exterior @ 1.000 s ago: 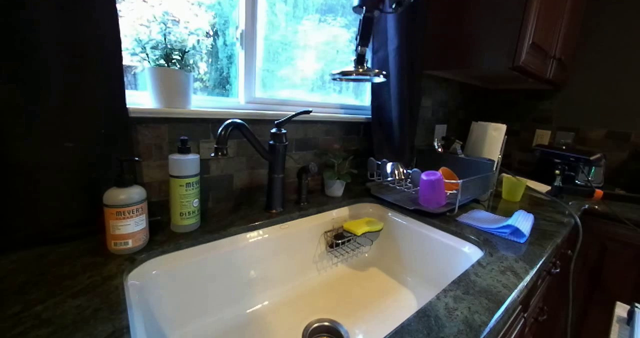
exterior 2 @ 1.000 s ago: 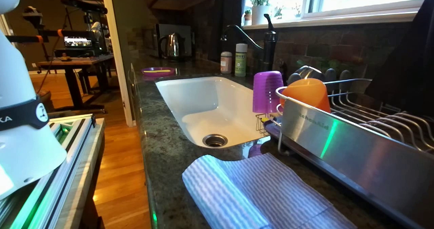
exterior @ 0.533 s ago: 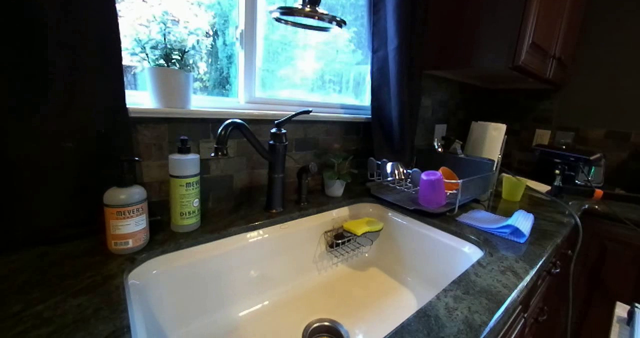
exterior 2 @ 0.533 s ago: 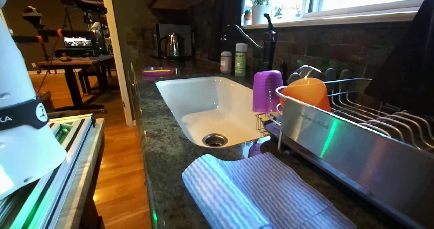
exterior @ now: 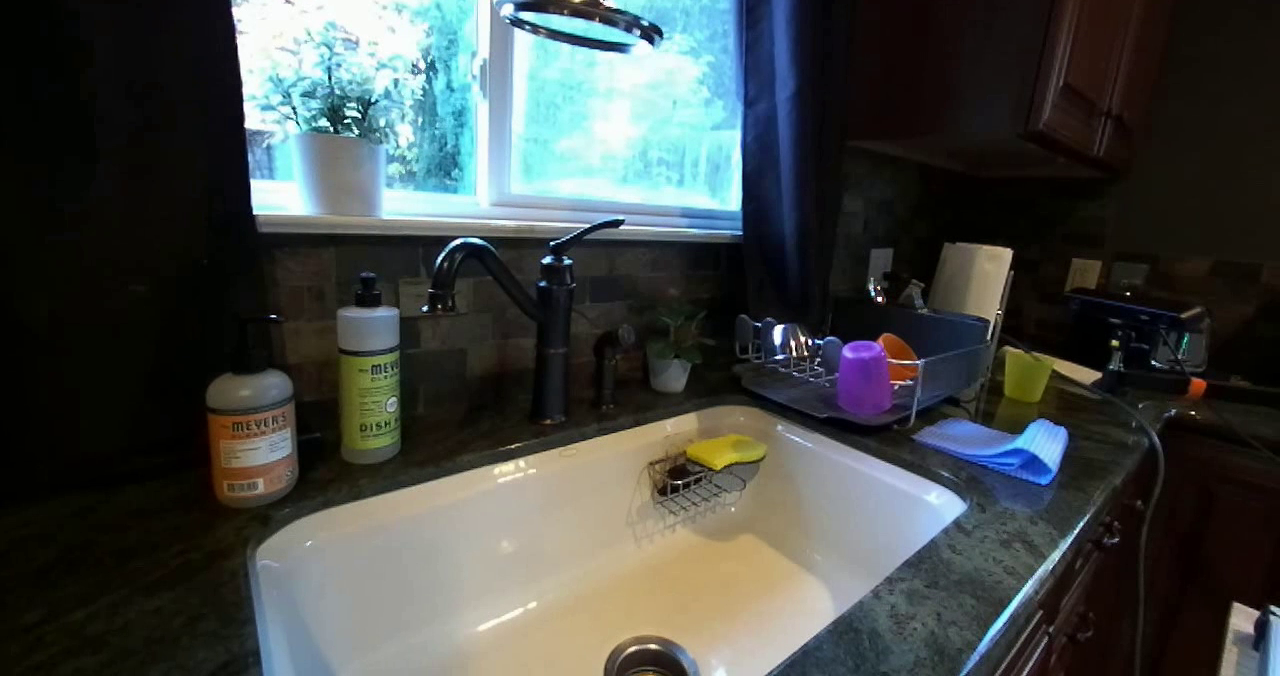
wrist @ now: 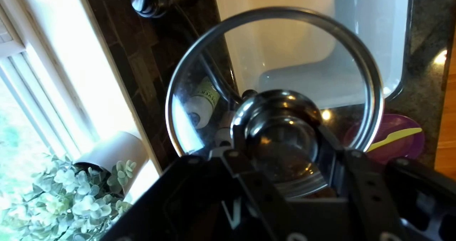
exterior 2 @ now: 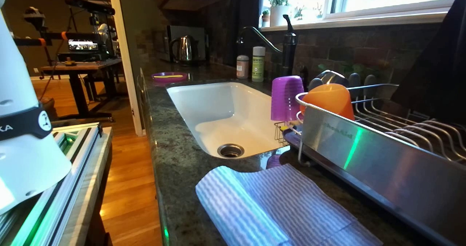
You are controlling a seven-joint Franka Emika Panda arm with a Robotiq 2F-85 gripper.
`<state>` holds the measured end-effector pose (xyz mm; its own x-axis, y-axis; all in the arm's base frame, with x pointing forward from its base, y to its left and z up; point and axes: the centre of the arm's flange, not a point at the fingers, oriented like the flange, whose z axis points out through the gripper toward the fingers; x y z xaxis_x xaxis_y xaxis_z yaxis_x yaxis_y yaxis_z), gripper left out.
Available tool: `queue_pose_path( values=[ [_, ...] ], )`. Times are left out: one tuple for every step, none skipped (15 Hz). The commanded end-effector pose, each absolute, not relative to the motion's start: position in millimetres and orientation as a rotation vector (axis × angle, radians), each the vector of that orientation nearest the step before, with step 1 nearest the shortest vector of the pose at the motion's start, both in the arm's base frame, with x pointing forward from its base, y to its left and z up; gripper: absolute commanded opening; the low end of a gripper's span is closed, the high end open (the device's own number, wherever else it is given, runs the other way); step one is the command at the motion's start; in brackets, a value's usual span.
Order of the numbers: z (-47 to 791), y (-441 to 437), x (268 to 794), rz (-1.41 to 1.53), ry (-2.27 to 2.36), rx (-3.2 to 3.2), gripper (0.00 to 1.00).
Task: Remove the lid from the dish rack and place it on the plate on the counter top
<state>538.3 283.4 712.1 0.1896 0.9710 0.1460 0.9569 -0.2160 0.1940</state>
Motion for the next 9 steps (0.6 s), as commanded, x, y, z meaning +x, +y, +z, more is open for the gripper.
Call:
queue_pose_path(
  values=[
    [712,283,538,0.366,1.929,2.376,0.24],
    [704,301,538,0.352,1.965,2.343,0.24],
    [695,322,535,0.345,2.026,2.305,0.24],
    [686,341,530,0.342,2.088,2.267,0.24],
    [681,360,524,0.331,2.153,2.229,0.24],
    [669,384,515,0.335,2.232,2.180,0.24],
    [659,408,505,0.336,2.302,2.138,0.24],
    [647,435,492,0.362,2.374,2.092,0.24],
    [643,456,484,0.384,2.438,2.044,0.24]
  ],
)
